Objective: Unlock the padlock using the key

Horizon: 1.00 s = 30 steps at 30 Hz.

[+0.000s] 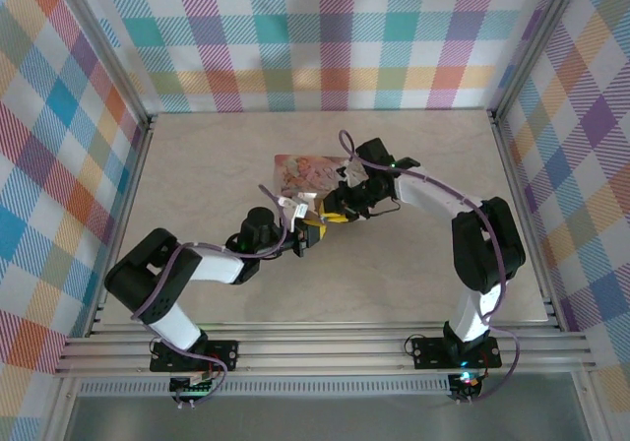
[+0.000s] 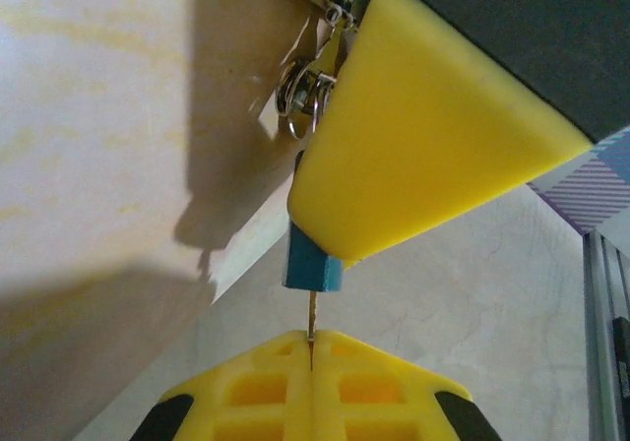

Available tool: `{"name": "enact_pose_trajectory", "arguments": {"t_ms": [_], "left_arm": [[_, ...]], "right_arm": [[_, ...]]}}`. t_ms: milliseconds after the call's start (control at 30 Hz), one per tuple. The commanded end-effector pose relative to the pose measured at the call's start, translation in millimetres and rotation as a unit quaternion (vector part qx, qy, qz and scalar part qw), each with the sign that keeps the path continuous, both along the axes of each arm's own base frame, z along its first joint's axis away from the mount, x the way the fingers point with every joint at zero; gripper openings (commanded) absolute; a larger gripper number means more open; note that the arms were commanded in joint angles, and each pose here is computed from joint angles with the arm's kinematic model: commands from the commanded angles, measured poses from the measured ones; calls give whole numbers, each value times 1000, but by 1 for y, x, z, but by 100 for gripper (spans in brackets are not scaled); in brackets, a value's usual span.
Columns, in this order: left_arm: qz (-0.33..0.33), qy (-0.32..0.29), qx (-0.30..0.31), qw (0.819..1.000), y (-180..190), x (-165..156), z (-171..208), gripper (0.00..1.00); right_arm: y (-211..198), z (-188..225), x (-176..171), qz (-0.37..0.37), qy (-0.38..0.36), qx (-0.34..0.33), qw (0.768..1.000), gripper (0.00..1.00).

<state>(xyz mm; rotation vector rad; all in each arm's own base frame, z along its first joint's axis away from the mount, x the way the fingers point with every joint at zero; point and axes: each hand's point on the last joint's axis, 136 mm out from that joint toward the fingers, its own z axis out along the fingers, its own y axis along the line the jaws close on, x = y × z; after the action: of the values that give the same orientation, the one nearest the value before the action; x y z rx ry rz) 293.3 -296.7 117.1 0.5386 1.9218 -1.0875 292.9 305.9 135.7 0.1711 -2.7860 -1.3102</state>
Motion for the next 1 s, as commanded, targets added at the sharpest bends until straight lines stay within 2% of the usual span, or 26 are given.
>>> {"name": "enact_pose_trajectory", "arguments": {"t_ms": [0, 333, 533, 633, 967], "left_arm": [[16, -103, -54, 993, 8, 20, 73, 0], [32, -69, -58, 995, 28, 17, 58, 0], [29, -62, -63, 996, 30, 18, 58, 0], [23, -60, -62, 996, 28, 17, 56, 0], [11, -40, -6, 999, 39, -2, 47, 0]], "right_arm": [[-8, -34, -51, 30, 108, -69, 991, 0], [-8, -44, -39, 12, 89, -81, 993, 0], [-5, -45, -38, 7, 90, -71, 993, 0], [-9, -49, -33, -3, 79, -87, 993, 0], [-13, -101, 9, -70, 8, -140, 988, 0]]}}
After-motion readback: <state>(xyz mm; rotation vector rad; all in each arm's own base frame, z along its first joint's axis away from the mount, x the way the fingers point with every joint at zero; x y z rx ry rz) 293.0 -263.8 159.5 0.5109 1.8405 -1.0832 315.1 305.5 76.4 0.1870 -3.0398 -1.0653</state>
